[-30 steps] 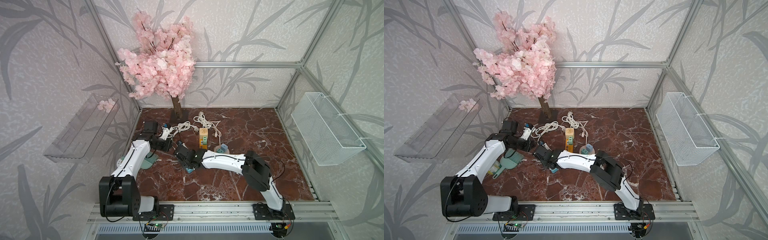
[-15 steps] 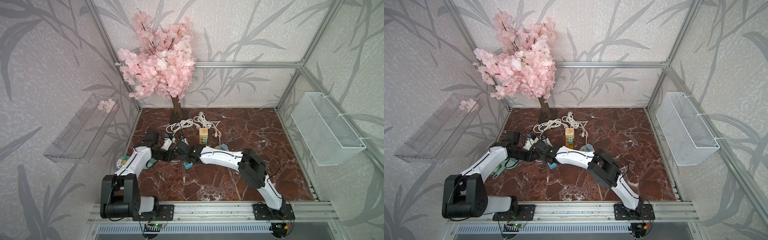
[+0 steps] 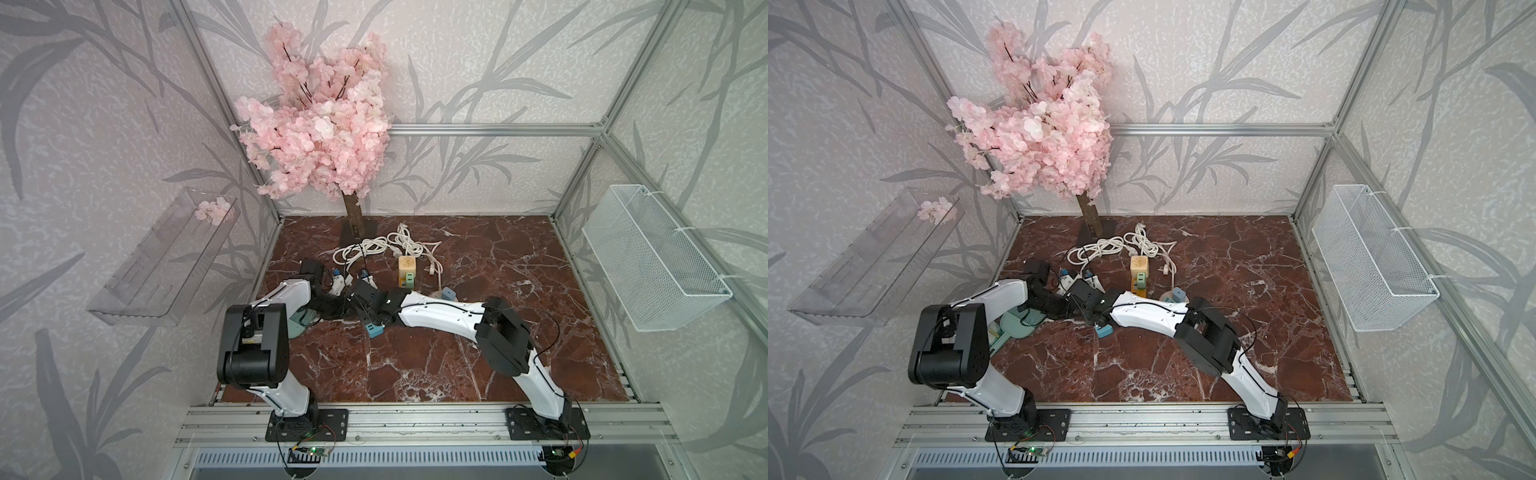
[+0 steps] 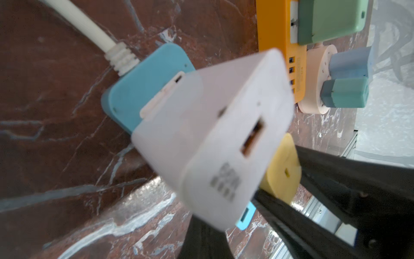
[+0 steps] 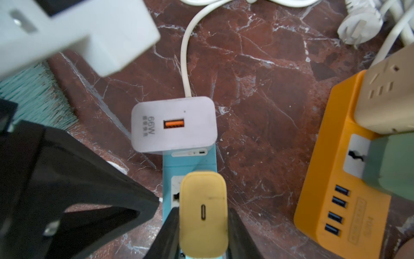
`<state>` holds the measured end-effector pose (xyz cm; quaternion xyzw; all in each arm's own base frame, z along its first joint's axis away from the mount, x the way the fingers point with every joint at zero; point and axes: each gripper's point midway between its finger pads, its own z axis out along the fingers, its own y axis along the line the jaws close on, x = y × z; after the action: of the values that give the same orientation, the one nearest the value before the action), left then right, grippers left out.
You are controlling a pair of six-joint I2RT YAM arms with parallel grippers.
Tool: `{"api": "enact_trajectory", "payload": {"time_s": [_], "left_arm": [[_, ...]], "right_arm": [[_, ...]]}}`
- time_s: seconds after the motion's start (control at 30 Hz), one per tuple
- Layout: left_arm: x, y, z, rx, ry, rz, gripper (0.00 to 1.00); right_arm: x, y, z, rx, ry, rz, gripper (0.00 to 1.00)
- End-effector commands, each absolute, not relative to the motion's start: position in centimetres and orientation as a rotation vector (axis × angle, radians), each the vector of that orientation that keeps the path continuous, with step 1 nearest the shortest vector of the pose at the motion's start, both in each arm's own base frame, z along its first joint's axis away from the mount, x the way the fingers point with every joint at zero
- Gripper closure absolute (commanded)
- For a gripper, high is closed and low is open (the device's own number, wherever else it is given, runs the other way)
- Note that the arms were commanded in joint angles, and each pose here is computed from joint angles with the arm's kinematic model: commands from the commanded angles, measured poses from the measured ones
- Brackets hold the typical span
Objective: Pull the plug off the socket
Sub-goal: Remove the plug from the socket.
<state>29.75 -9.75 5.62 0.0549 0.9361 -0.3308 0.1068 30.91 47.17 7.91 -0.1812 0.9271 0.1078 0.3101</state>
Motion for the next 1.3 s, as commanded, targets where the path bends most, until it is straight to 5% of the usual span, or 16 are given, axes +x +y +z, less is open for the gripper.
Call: {"api": "enact_trajectory", "payload": {"time_s": [0.0,0.9,1.27], "left_arm": [[30.9,-9.9,6.4,0.111,2.700,-1.000,1.00],[31.7,-7.2,2.3,-0.042,2.871,-0.769,1.00],[31.7,-7.3,2.5,-0.030,2.864,-0.778,1.00]], "right_arm": [[31.9,48.0,8.4,-0.419,2.428,0.324,1.00],[31.7,48.2,8.2,-0.396,2.459,0.432,1.00],[30.4,48.8,7.6,-0.615,2.356,0.154,1.00]]}}
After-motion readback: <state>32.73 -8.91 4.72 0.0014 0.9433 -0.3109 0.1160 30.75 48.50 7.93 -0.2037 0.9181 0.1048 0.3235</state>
